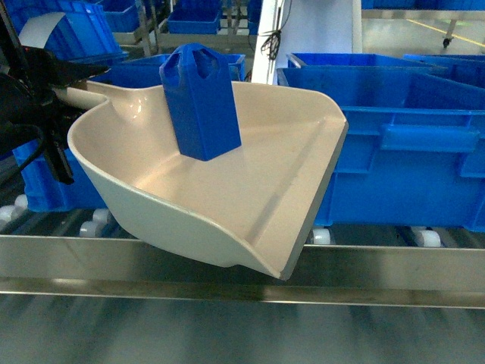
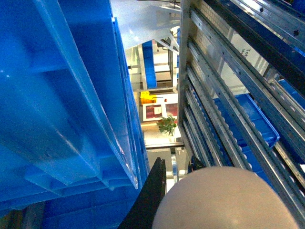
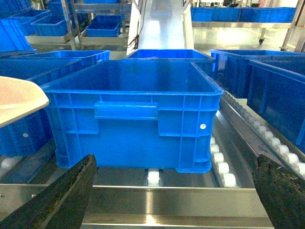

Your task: Place part in tray to right shelf

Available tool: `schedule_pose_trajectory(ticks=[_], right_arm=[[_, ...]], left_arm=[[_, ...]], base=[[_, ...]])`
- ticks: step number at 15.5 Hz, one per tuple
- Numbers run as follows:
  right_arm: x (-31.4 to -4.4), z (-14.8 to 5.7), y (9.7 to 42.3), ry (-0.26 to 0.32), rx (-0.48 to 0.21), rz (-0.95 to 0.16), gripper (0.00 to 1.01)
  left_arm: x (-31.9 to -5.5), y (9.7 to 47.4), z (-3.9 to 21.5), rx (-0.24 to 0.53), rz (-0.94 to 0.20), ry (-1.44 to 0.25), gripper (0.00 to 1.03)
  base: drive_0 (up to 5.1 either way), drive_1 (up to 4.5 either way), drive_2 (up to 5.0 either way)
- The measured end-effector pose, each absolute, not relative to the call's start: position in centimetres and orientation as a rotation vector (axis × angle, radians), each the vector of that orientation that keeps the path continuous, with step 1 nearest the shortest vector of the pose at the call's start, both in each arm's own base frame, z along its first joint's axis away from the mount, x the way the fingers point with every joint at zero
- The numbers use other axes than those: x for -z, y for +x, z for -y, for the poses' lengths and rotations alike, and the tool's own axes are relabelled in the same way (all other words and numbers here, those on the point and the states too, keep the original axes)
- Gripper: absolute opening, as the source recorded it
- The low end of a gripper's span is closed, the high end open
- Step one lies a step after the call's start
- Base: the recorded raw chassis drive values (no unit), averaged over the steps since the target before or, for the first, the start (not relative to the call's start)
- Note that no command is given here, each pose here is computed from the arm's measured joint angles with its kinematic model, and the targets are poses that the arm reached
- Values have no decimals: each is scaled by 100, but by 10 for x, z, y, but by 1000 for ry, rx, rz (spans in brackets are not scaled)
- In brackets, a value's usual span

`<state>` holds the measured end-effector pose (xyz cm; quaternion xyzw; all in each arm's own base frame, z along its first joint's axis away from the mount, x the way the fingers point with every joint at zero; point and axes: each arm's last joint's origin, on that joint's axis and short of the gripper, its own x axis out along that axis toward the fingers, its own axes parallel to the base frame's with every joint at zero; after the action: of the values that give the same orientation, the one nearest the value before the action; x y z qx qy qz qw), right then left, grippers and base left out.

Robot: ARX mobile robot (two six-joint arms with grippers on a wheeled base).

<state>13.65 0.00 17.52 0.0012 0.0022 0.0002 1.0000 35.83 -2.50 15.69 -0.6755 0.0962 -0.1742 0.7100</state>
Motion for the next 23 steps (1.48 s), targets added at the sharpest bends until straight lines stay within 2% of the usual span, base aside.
schedule_pose_trajectory(ticks=[14, 15, 16, 17, 19, 20, 21, 23], right_arm=[[-175, 0, 136, 2, 0, -5, 98], [-175, 0, 136, 2, 0, -5, 98], [-175, 0, 136, 2, 0, -4, 98], [-175, 0, 136, 2, 0, -5, 98], [-175, 0, 136, 2, 0, -5, 98], [-175, 0, 136, 2, 0, -5, 98], [-175, 0, 136, 2, 0, -4, 98], [-175, 0, 136, 2, 0, -5, 98]], left_arm=[[-157, 358, 25, 387, -214, -1499, 12], [-156, 359, 26, 331, -231, -1496, 12], [-157, 357, 25, 171, -227, -1448, 12], [-165, 355, 24, 142, -206, -1384, 12], [-178, 352, 19, 177, -116, -1335, 12], [-217, 342, 11, 304, 78, -1393, 12], [-235, 342, 7, 316, 121, -1407, 12], [-247, 350, -1, 271, 146, -1412, 12]], base=[[0, 0, 0], [0, 0, 0], [0, 0, 0], [0, 0, 0], [0, 0, 0], [0, 0, 0], [0, 0, 0], [0, 0, 0]])
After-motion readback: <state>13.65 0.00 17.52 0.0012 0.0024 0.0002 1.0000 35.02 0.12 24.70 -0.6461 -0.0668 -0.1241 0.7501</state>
